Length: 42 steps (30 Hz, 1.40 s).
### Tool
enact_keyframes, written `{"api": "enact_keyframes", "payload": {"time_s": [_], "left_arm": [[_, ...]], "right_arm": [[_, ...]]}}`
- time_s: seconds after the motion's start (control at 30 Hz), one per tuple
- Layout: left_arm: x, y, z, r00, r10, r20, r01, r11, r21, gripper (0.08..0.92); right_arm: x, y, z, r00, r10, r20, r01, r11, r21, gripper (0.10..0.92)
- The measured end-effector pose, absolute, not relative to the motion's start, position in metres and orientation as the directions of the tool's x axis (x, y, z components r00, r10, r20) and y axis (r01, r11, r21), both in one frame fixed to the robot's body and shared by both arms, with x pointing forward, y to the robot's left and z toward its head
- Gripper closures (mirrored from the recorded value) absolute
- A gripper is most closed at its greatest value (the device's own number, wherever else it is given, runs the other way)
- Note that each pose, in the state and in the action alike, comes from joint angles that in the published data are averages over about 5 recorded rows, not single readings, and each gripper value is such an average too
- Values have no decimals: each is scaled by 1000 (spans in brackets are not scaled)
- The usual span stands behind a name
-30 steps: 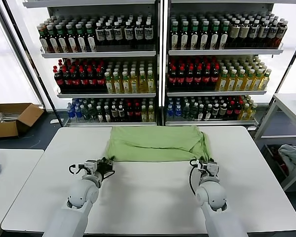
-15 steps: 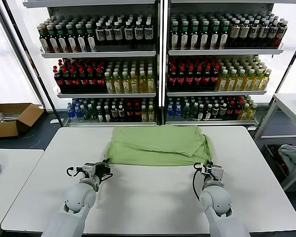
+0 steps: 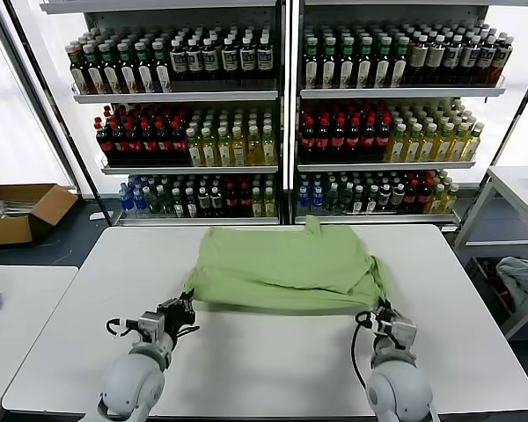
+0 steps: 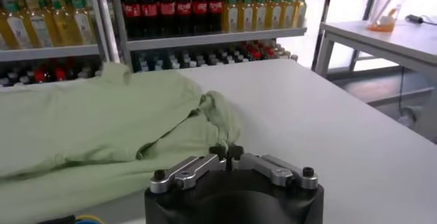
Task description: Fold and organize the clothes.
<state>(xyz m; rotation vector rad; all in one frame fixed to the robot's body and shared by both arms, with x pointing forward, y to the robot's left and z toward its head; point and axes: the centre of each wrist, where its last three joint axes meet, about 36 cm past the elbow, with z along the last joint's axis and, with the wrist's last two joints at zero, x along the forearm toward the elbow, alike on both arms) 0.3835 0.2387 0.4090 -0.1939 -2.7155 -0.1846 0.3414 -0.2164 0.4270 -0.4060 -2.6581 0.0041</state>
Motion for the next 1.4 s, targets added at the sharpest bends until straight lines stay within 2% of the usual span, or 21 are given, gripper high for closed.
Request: {"api": "enact_keyframes", "payload": {"time_s": [0.17, 0.4, 0.57, 0.67, 0.9, 1.23, 1.4], "left_arm": [[335, 231, 417, -902, 127, 412, 184, 978, 102, 915], [275, 218, 411, -872, 139, 469, 204, 975, 90, 915], [249, 212, 408, -856, 138, 499, 203, 976, 79, 903], [239, 210, 410, -853, 136, 505, 198, 978, 70, 842], [221, 201, 425, -856, 152, 494, 190, 981, 27, 635], [227, 193, 461, -914, 164, 372, 162, 986, -37, 349], [243, 197, 470, -942, 173, 287, 170, 985, -35, 215]], "right_arm": [[303, -216, 427, -835, 306, 458, 282, 952, -122, 897], [270, -215, 425, -809, 328, 488, 271, 944, -186, 894], [256, -215, 426, -797, 341, 499, 271, 940, -210, 797], [249, -216, 430, -791, 352, 501, 279, 936, -216, 710], [244, -225, 460, -816, 373, 441, 316, 928, -199, 511], [267, -250, 491, -870, 384, 310, 367, 923, -115, 243], [294, -264, 496, -907, 332, 260, 321, 943, -85, 201]]}}
